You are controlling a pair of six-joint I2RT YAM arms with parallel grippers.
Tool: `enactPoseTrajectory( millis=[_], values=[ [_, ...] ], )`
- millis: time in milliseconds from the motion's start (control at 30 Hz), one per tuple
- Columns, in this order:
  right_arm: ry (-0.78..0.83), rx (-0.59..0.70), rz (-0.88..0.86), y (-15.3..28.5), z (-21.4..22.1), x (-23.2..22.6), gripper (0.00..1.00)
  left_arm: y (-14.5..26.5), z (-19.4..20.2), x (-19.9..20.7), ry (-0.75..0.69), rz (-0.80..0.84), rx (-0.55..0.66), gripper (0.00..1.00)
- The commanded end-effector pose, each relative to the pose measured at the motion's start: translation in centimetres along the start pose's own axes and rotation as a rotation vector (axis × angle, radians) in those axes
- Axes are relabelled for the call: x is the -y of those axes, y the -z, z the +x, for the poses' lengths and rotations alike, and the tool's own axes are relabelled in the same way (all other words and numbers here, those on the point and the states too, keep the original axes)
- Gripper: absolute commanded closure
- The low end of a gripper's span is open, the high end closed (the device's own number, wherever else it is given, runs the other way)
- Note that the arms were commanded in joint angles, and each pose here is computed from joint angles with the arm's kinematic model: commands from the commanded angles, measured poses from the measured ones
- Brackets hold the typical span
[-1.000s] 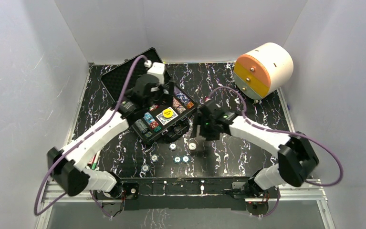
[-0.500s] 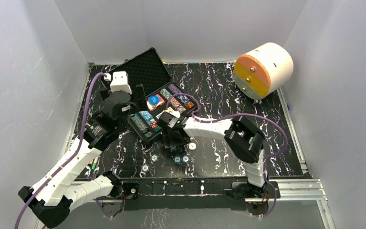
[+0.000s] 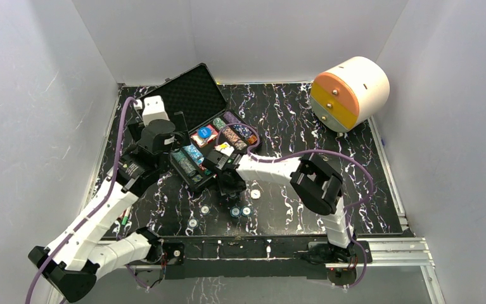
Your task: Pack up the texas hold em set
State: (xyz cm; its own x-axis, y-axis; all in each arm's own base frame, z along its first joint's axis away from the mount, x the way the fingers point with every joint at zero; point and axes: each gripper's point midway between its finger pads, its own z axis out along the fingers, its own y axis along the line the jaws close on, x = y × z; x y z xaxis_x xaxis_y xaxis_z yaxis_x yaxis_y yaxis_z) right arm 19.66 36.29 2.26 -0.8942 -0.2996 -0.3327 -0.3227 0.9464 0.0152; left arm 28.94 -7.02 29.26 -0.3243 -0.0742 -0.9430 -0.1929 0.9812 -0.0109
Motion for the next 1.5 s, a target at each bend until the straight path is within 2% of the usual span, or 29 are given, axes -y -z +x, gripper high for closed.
enactPoseTrajectory(
  millis=[0,167,333,533,767,833,933,1000,1100,1267,1367,1467],
  values=[
    [-0.007,-0.027,0.061,-0.5,0.8,1.1,0.6,-0.2,-0.3,-0.7,0.048,-0.028,0.006,0.02],
    [-0.077,0.075,-0.05,2.5,-0.8,0.2,0.63,-0.8,3.4,1.7,0.088,0.061,-0.126,0.02],
    [-0.189,0.284,-0.183,7.3,-3.7,0.5,0.62,-0.3,7.9,5.6,0.103,0.269,-0.271,0.02],
    [-0.408,0.405,-0.253,11.4,-5.8,3.2,0.61,1.5,9.6,9.1,0.089,0.519,-0.325,0.04],
    [-0.745,0.429,-0.419,15.6,-8.6,4.8,0.6,4.2,10.7,13.5,0.086,0.844,-0.342,0.07],
    [-0.807,0.416,-0.489,16.4,-9.4,4.6,0.59,5.0,10.5,14.6,0.096,0.929,-0.321,0.12],
    [-0.884,0.392,-0.568,17.4,-10.1,4.3,0.6,5.7,9.9,15.9,0.129,1.022,-0.3,0.29],
    [-0.923,0.389,-0.616,18.1,-10.5,3.9,0.6,6.0,9.7,16.8,0.173,1.062,-0.305,0.36],
    [-0.949,0.39,-0.684,19.3,-11.0,3.3,0.6,6.1,9.2,17.9,0.219,1.109,-0.297,0.39],
    [-0.956,0.356,-0.714,19.5,-11.0,2.6,0.59,6.0,8.1,18.8,0.272,1.137,-0.248,0.36],
    [-0.961,0.333,-0.744,19.7,-10.9,2.1,0.59,5.1,8.1,18.8,0.288,1.087,-0.261,0.44],
    [-0.96,0.324,-0.755,19.8,-10.9,1.8,0.6,4.5,7.6,18.7,0.306,1.056,-0.25,0.6]
  ],
)
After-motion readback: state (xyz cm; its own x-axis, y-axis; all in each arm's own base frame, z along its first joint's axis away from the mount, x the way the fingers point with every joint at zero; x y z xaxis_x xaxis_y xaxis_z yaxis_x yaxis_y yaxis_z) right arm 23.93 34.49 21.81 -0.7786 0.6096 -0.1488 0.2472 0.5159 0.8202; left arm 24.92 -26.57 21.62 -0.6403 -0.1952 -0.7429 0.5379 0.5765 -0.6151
